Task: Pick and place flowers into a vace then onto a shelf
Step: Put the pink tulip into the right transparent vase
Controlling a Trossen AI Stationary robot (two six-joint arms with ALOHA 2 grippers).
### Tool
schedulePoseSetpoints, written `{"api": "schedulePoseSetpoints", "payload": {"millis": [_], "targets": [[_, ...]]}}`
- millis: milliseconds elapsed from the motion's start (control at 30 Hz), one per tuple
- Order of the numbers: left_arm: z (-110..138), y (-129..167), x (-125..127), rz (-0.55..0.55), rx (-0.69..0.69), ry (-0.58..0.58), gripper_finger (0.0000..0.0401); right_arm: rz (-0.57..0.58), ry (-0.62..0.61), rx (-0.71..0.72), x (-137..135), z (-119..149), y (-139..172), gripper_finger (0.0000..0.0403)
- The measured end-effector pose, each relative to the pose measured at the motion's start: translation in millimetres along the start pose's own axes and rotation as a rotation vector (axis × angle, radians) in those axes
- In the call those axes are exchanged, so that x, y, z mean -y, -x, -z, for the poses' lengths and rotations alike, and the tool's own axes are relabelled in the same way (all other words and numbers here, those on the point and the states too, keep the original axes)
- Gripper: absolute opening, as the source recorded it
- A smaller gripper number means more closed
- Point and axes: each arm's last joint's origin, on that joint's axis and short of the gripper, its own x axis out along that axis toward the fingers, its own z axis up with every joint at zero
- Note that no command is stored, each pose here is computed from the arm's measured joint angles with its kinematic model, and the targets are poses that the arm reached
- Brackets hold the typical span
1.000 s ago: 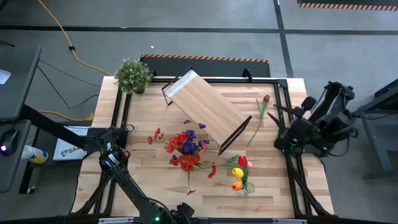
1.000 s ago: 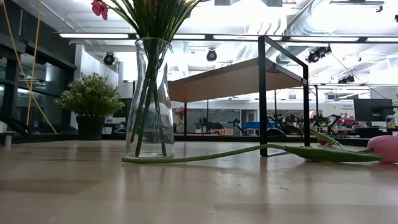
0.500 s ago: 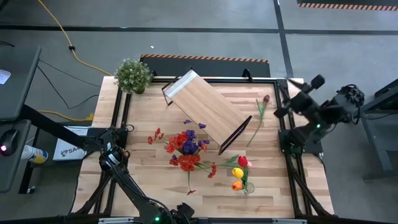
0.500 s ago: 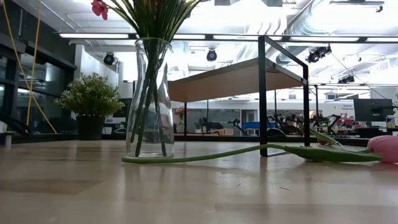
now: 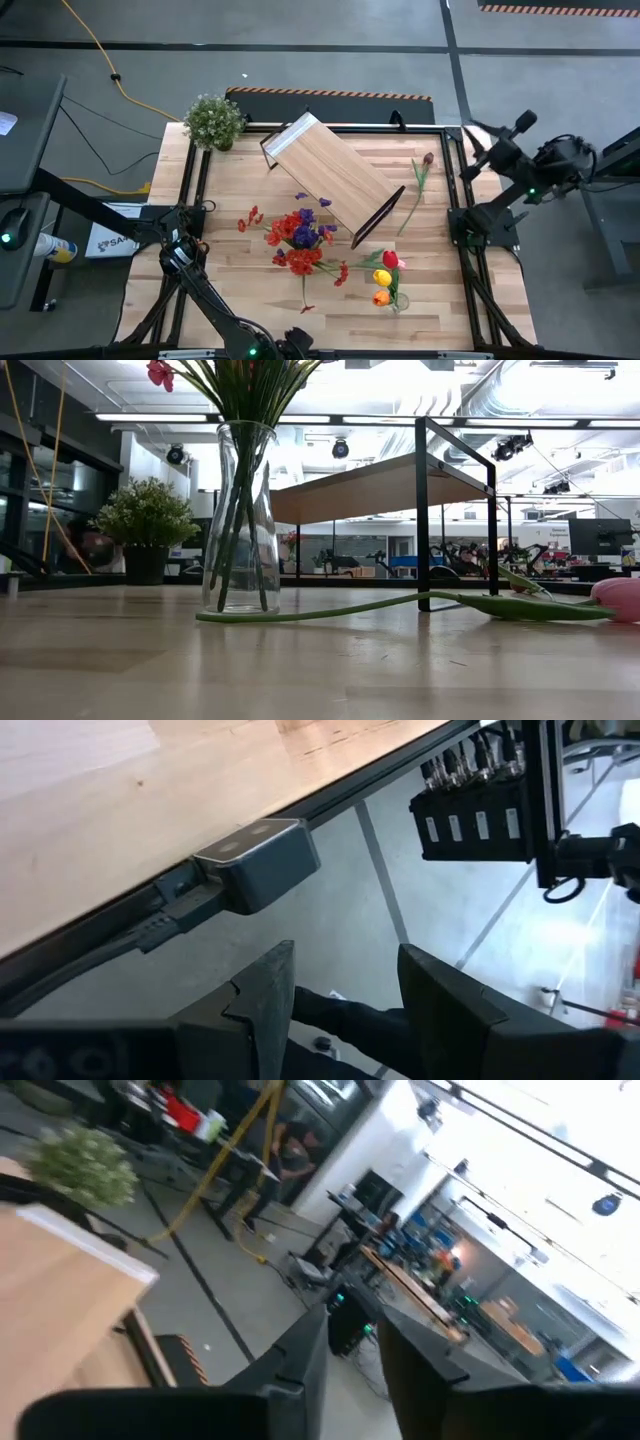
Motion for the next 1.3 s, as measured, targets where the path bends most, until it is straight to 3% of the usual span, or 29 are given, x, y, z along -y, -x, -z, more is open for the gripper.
{"api": "schedulePoseSetpoints", "payload": {"millis": [100, 267, 467, 800, 1100, 1300], "targets": [[0, 0, 2, 0.013, -0.003, 0.008, 0.0211, -0.082, -0.006, 0.060, -11, 2, 1, 0.0063], [0, 0, 2, 0.017, -0.005, 0.039, 0.0211, -0.384, -0.054, 0.147, -36, 9, 2, 0.0061], [-2, -1, 3, 0.021, -0.003, 0.046, 0.0211, -0.665, -0.060, 0.031, -55, 26, 2, 0.0071], [-8, -4, 5, 0.018, 0.000, 0.050, 0.0211, -1.124, -0.230, -0.173, -73, 31, 6, 0.0071], [-8, -4, 5, 0.018, -0.002, 0.045, 0.0211, -1.325, -0.132, -0.404, -115, 26, 3, 0.0072], [-8, -4, 5, 0.018, -0.003, 0.039, 0.0211, -1.367, 0.011, -0.445, -142, 23, -1, 0.0071]]}}
